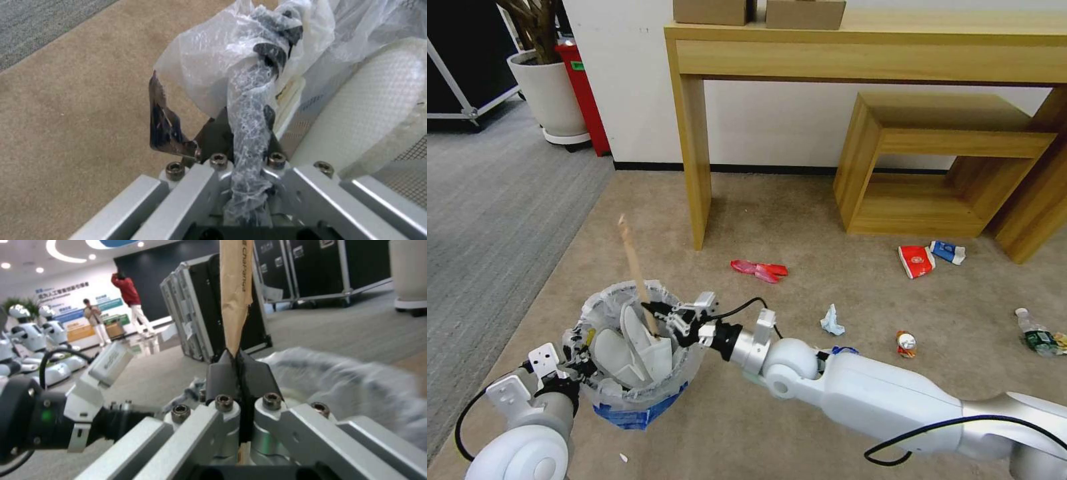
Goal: Pick up the trash bin and place the garbage on the floor into it.
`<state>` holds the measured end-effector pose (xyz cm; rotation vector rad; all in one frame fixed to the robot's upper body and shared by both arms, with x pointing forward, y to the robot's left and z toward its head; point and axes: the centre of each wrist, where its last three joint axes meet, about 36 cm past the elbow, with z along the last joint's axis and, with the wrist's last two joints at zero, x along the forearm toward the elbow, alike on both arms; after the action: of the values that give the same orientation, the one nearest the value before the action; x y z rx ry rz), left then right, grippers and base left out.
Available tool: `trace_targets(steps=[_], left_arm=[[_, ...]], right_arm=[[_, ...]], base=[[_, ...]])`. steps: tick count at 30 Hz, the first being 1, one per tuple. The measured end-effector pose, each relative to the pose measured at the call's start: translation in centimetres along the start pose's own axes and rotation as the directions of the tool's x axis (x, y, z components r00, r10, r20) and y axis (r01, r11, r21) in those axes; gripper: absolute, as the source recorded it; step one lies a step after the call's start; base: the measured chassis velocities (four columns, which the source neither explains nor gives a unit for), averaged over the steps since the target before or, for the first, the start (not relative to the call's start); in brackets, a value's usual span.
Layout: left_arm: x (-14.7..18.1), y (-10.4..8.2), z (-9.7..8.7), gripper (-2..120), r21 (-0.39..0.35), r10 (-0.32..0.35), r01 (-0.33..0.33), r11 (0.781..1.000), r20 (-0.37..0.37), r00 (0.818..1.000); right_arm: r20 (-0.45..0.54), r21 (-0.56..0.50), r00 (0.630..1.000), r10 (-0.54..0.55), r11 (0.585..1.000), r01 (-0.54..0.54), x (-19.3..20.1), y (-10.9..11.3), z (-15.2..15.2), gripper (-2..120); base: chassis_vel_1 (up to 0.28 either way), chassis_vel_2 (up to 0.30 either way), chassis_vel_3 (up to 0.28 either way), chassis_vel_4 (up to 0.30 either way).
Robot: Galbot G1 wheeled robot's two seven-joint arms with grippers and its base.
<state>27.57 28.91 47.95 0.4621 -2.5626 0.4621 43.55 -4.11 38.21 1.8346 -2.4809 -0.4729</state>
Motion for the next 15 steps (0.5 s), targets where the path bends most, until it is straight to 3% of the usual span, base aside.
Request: trace_targets(steps=[15], left_arm=[[0.3,0.0,0.0,0,0.003,0.005,-0.005,1.000,0.000,1.000]], right_arm=[[-0.039,0.031,0.999,-0.006,0.999,0.007,-3.1,0.7,3.6,0]], base=[[0.000,0.000,0.000,0.000]])
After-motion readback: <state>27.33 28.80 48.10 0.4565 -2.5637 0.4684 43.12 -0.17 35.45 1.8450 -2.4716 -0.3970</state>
